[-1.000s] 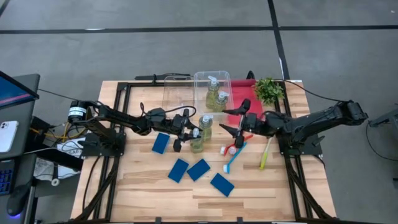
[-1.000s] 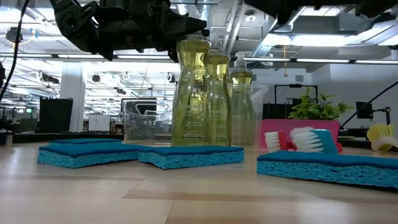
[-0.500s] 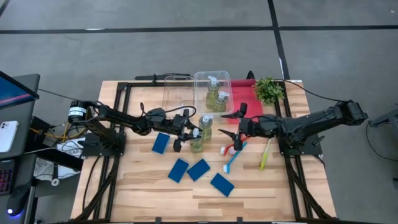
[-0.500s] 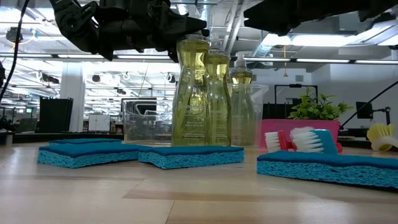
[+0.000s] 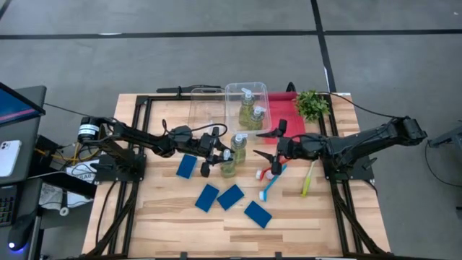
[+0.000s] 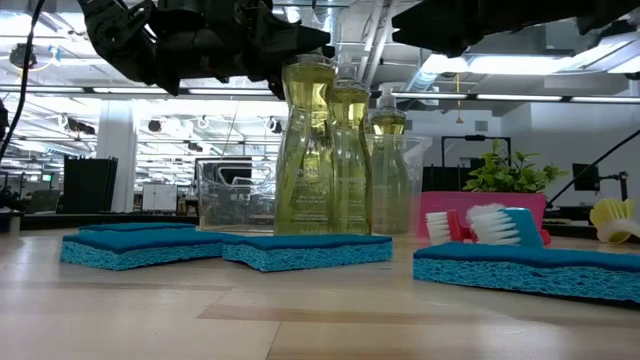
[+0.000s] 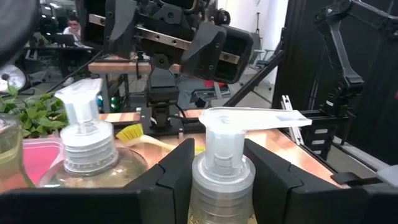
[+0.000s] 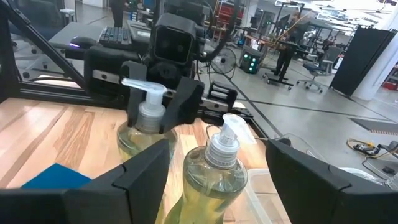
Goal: Pick & Place Kitchen Sink Supplies
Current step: Put the transparent soap dispenser into the right transparent bin
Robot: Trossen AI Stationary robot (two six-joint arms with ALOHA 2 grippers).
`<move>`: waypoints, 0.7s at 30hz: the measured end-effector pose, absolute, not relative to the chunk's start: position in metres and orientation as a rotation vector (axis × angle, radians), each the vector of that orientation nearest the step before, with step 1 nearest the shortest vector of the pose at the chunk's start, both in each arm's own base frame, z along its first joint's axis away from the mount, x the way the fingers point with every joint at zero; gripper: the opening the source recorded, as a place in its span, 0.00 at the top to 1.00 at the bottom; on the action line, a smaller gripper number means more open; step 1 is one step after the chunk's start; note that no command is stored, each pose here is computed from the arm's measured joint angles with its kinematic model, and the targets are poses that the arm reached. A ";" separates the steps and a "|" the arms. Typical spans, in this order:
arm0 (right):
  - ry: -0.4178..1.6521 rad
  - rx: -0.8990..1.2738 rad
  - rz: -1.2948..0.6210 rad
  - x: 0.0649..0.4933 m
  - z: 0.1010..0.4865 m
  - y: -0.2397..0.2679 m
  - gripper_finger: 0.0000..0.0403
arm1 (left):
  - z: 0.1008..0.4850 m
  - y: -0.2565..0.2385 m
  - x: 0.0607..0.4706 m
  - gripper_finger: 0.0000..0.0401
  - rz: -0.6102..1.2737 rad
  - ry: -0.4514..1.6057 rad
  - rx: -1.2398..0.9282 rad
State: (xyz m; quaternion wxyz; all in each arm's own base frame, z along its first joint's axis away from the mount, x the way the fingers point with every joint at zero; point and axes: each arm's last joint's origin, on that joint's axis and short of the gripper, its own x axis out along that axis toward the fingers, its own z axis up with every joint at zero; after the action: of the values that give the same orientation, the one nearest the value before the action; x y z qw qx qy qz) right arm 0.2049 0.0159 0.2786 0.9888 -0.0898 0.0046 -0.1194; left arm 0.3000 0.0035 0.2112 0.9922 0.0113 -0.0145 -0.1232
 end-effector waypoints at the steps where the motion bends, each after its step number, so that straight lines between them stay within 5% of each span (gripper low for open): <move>1: 0.009 -0.180 -0.239 0.205 0.279 0.016 0.36 | 0.214 0.002 0.299 0.70 -0.254 -0.037 0.023; 21: 0.005 -0.179 -0.239 0.205 0.279 0.016 0.36 | 0.325 0.012 0.210 0.69 -0.134 -0.363 0.075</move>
State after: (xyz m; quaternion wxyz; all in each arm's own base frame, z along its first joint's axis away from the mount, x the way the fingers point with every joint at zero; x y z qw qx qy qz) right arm 0.2049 0.0160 0.2790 0.9889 -0.0891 0.0024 -0.1193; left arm 0.2098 0.0123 0.3253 0.9806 0.0373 -0.1805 -0.0663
